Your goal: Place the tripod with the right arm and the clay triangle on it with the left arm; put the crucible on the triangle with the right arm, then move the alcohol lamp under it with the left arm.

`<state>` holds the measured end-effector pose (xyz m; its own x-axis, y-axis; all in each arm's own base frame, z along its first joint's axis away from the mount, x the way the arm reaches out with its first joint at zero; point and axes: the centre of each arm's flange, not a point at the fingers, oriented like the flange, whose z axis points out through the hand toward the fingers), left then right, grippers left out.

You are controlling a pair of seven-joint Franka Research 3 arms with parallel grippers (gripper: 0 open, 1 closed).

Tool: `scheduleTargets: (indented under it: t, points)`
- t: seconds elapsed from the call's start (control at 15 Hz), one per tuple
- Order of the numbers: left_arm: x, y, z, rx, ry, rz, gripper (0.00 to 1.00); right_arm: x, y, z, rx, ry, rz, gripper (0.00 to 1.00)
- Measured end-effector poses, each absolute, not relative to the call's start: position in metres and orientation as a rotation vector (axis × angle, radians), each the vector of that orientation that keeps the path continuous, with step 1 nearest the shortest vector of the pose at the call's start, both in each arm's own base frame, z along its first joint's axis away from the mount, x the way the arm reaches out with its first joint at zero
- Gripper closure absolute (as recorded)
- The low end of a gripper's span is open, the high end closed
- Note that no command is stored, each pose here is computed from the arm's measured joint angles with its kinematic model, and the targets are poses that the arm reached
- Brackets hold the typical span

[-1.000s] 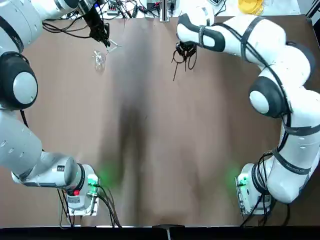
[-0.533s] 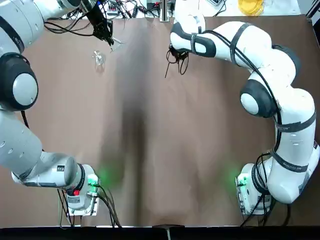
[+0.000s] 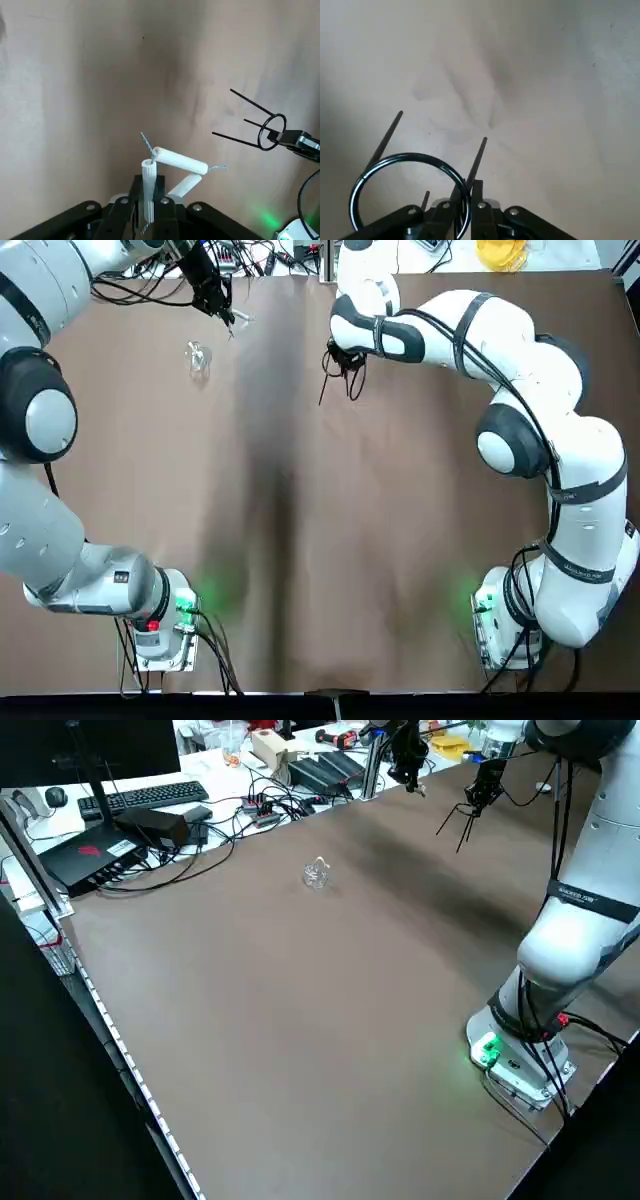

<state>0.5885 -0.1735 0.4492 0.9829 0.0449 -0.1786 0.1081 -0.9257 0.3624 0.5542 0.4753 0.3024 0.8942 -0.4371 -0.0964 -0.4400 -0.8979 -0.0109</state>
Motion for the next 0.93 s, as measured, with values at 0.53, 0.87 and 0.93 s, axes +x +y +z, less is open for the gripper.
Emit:
scheduleTargets:
  t: [0.53, 0.87, 0.93]
  points:
    - [0.586, -0.183, 0.447, 2.738, 0.109, -0.251, 0.88, 0.549, 0.483, 0.289, -3.040, 0.685, 0.155, 0.81]
    - [0.582, -0.203, 0.434, 2.736, 0.091, -0.296, 0.88, 0.553, 0.484, 0.297, -3.029, 0.685, 0.137, 0.47]
    - [0.580, -0.211, 0.428, 2.737, 0.078, -0.311, 0.88, 0.555, 0.482, 0.301, -3.032, 0.690, 0.139, 0.47]
